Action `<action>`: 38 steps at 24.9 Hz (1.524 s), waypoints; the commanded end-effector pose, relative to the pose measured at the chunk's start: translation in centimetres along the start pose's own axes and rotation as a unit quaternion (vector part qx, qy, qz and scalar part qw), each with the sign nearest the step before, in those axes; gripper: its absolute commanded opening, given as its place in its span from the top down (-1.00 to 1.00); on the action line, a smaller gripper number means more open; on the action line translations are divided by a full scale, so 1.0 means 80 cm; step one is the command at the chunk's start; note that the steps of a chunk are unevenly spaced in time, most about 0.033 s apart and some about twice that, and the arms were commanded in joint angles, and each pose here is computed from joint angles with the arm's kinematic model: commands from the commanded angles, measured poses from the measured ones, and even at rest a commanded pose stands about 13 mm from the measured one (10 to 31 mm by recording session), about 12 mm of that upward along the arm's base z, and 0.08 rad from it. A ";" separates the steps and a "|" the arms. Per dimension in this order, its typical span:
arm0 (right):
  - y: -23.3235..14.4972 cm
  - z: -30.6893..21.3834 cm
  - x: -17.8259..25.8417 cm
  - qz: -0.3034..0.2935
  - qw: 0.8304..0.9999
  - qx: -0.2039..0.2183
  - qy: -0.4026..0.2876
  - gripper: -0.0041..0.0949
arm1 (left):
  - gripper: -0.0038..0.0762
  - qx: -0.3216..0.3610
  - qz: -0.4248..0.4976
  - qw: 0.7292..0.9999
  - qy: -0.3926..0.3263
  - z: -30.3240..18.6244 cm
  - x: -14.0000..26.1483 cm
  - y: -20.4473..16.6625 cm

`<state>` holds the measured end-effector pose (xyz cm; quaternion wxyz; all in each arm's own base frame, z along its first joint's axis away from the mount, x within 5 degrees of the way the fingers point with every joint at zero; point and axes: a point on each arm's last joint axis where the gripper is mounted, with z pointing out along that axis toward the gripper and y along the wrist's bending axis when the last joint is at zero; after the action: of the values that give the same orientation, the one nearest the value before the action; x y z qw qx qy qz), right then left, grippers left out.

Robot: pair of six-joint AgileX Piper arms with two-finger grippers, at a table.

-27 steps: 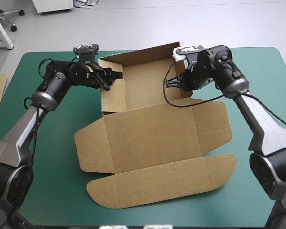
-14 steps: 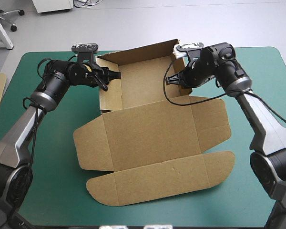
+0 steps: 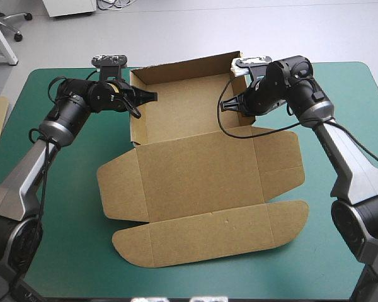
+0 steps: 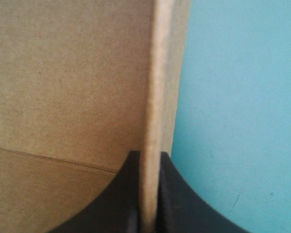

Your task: Fold the box

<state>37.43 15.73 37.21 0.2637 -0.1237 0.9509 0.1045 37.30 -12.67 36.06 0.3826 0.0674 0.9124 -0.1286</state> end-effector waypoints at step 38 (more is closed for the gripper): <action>0.013 0.002 0.006 0.019 0.999 -0.016 0.037 0.95 | 0.94 -0.073 0.049 0.992 0.089 -0.003 -0.005 -0.002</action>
<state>37.90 17.13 34.11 0.1903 -0.1103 0.9703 0.1007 38.16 -12.54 34.44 0.2805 0.0752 0.9565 -0.0283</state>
